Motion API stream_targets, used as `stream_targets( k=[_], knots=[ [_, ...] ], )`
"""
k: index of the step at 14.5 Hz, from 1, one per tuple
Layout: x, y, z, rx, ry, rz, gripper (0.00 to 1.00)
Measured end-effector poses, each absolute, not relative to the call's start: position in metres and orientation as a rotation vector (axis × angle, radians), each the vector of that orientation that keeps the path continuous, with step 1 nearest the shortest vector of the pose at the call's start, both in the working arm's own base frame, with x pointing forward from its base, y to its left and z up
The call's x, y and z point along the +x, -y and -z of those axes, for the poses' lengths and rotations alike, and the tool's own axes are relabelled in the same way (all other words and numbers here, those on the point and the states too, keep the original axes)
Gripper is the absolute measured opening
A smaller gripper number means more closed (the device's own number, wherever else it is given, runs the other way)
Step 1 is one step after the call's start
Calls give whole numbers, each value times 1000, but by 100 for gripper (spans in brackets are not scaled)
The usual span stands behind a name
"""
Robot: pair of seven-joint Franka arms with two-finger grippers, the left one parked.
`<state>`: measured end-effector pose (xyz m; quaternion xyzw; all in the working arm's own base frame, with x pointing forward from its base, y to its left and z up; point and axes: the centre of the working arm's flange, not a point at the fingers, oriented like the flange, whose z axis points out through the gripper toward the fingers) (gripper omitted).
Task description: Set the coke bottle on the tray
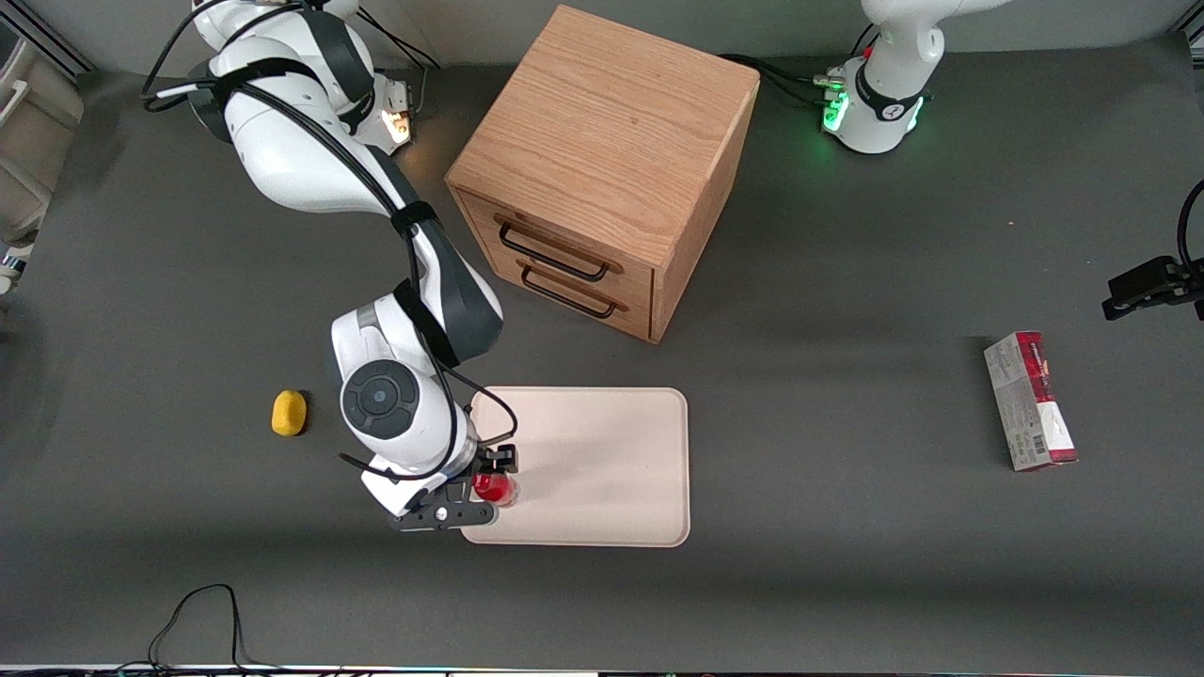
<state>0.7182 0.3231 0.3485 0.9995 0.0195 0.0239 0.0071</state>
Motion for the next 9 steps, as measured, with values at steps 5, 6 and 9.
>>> stream_targets(
  k=[5, 6, 9],
  knots=[
    [681, -305, -462, 3085, -47, 64, 100],
    [669, -299, -490, 3076, -44, 90, 100],
    [631, -281, -560, 3049, -34, 168, 100]
  ],
)
